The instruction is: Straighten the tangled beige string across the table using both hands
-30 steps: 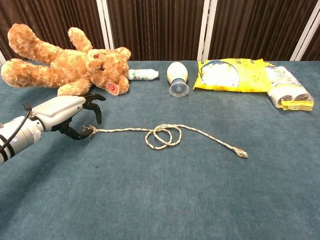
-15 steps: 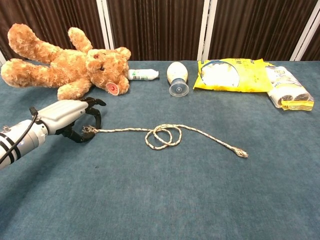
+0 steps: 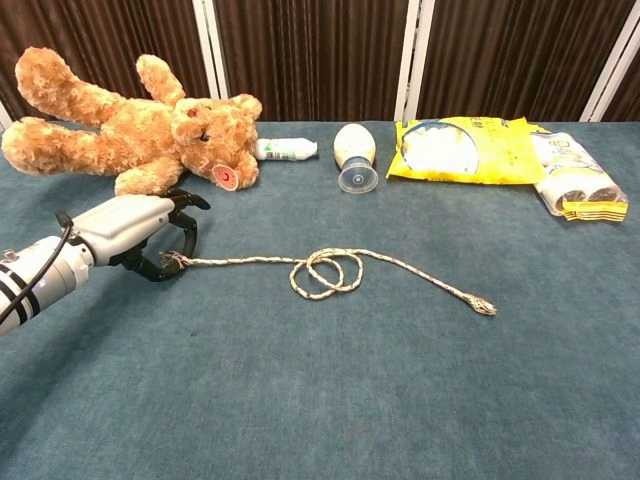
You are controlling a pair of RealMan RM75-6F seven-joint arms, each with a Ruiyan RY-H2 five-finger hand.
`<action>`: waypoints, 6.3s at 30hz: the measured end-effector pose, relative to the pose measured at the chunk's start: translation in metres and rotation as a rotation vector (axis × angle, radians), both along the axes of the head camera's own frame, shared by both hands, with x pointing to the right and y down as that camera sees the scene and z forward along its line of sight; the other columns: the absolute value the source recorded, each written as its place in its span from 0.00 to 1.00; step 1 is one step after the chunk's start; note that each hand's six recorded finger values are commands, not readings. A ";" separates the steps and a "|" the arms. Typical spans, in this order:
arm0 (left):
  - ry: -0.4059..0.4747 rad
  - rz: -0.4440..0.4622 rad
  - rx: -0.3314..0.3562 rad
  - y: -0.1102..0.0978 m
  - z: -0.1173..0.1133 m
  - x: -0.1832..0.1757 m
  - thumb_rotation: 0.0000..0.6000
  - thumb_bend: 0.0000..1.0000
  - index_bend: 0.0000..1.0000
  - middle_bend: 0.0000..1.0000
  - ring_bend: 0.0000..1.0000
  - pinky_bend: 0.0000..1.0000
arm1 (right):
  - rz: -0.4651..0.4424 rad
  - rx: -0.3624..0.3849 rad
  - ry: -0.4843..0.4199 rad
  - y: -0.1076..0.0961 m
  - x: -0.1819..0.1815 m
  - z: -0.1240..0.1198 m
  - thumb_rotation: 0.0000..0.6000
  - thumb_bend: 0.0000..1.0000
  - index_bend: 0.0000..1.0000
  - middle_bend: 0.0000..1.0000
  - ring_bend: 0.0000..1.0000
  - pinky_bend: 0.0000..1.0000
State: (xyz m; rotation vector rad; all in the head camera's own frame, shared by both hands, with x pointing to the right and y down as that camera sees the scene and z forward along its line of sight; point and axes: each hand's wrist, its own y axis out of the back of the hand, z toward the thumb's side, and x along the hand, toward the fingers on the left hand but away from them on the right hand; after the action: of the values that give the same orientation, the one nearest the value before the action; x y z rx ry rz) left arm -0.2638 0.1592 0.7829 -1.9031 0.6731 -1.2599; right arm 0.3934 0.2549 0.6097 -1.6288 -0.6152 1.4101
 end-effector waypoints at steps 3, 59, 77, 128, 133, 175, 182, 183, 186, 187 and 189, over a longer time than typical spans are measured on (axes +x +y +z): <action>0.010 0.004 0.011 0.000 -0.005 0.000 1.00 0.42 0.60 0.11 0.00 0.15 | -0.004 -0.010 0.001 -0.003 -0.003 0.005 1.00 0.35 0.00 0.00 0.00 0.00; 0.004 -0.024 0.065 -0.008 -0.049 -0.056 1.00 0.43 0.61 0.11 0.00 0.15 | -0.041 -0.063 0.025 -0.057 -0.179 0.122 1.00 0.41 0.60 0.03 0.00 0.00; -0.004 -0.027 0.065 -0.011 -0.050 -0.060 1.00 0.45 0.61 0.11 0.00 0.15 | -0.040 -0.088 0.058 -0.058 -0.183 0.131 1.00 0.55 0.72 0.10 0.00 0.00; -0.197 -0.106 0.068 0.027 -0.066 -0.167 1.00 0.45 0.58 0.11 0.00 0.15 | 0.285 -0.028 0.116 -0.096 0.026 0.075 1.00 0.58 0.79 0.16 0.00 0.00; -0.214 -0.125 0.055 0.028 -0.062 -0.176 1.00 0.45 0.58 0.11 0.00 0.15 | 0.296 -0.033 0.120 -0.094 0.033 0.077 1.00 0.58 0.79 0.16 0.00 0.00; -0.178 -0.231 -0.030 0.026 -0.051 -0.203 1.00 0.42 0.00 0.00 0.00 0.06 | 0.240 -0.195 0.257 -0.080 0.041 0.095 1.00 0.35 0.00 0.00 0.00 0.00; -0.020 -0.273 0.005 0.031 -0.098 -0.205 1.00 0.41 0.00 0.00 0.00 0.06 | 0.199 -0.105 0.165 -0.080 0.029 0.054 1.00 0.35 0.00 0.00 0.00 0.00; 0.000 -0.273 0.013 0.032 -0.105 -0.203 1.00 0.41 0.00 0.00 0.00 0.06 | 0.192 -0.078 0.144 -0.078 0.027 0.045 1.00 0.35 0.00 0.00 0.00 0.00; 0.057 -0.270 0.057 0.043 -0.135 -0.197 1.00 0.41 0.00 0.00 0.00 0.06 | 0.171 -0.004 0.077 -0.070 0.020 0.020 1.00 0.35 0.00 0.00 0.00 0.00; 0.065 -0.269 0.074 0.048 -0.144 -0.196 1.00 0.41 0.00 0.00 0.00 0.06 | 0.162 0.016 0.057 -0.066 0.018 0.012 1.00 0.35 0.00 0.00 0.00 0.00; 0.062 -0.267 0.114 0.062 -0.166 -0.195 1.00 0.41 0.00 0.00 0.00 0.06 | 0.139 0.056 0.022 -0.052 0.016 -0.005 1.00 0.35 0.00 0.00 0.00 0.00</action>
State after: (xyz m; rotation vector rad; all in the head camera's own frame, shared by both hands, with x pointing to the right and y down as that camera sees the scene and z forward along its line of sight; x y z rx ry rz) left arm -0.4592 0.2217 0.6168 -1.8079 1.0371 -1.2985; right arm 0.4093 0.2025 0.6050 -1.5498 -0.7613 1.4952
